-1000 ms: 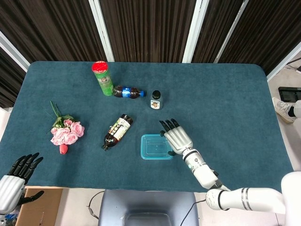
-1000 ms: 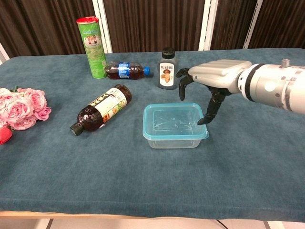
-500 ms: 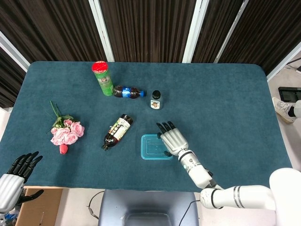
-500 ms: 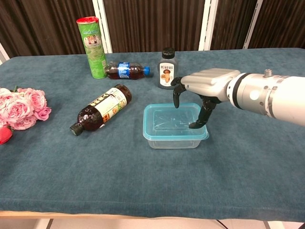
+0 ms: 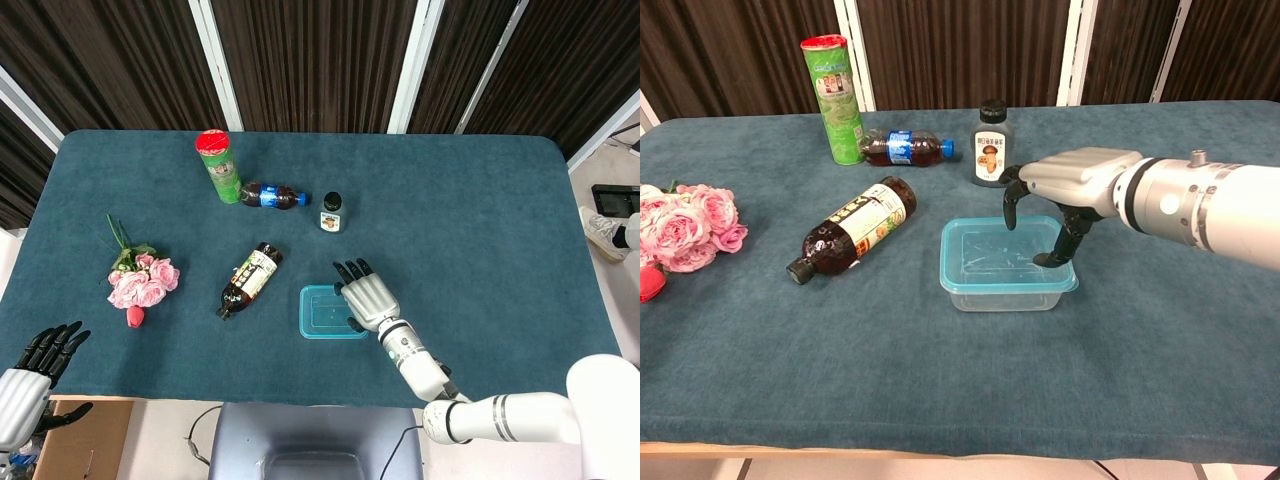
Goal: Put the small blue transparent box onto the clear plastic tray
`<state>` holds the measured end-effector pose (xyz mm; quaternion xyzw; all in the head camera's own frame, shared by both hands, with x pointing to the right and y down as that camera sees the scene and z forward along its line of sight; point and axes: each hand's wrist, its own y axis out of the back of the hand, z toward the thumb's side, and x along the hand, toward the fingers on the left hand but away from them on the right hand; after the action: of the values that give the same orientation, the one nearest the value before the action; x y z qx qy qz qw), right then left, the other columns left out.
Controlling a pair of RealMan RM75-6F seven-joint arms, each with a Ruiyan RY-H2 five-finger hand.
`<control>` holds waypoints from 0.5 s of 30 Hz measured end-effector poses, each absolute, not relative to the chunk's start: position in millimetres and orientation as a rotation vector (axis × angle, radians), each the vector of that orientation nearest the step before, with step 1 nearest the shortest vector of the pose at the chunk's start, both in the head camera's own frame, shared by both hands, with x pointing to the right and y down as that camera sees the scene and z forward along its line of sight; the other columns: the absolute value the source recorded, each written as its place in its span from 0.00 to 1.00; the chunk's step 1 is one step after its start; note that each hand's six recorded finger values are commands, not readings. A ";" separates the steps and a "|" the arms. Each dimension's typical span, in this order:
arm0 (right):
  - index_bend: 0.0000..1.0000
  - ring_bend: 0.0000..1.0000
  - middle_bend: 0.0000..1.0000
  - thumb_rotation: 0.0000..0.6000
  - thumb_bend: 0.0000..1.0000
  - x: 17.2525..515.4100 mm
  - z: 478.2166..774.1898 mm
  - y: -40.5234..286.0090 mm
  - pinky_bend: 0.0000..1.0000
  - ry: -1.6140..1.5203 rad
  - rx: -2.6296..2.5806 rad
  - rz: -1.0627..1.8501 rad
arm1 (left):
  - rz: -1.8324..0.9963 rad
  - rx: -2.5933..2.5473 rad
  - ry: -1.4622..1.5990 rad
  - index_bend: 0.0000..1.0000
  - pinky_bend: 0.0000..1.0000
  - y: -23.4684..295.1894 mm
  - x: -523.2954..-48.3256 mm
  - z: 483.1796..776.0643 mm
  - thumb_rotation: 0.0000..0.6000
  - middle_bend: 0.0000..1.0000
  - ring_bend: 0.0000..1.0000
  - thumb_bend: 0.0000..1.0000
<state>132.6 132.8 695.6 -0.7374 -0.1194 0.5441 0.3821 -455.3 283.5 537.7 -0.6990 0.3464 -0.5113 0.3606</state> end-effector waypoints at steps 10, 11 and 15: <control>0.47 0.00 0.12 1.00 0.40 132.9 691.1 126.4 0.05 -0.310 -1.892 1.396 | -1.323 -1.800 0.884 0.00 0.10 282.7 -454.4 539.8 1.00 0.02 0.02 0.47; 0.47 0.00 0.12 1.00 0.40 133.0 691.1 126.2 0.05 -0.306 -1.891 1.400 | -1.324 -1.800 0.883 0.00 0.10 282.6 -454.2 540.2 1.00 0.02 0.02 0.47; 0.48 0.00 0.12 1.00 0.40 134.3 691.8 125.2 0.03 -0.282 -1.886 1.428 | -1.329 -1.803 0.878 0.00 0.10 282.0 -453.8 542.2 1.00 0.02 0.02 0.47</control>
<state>134.3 125.2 691.8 -0.7354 -0.1100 0.5567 0.3704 -453.8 282.0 542.2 -0.6992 0.3406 -0.5153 0.3598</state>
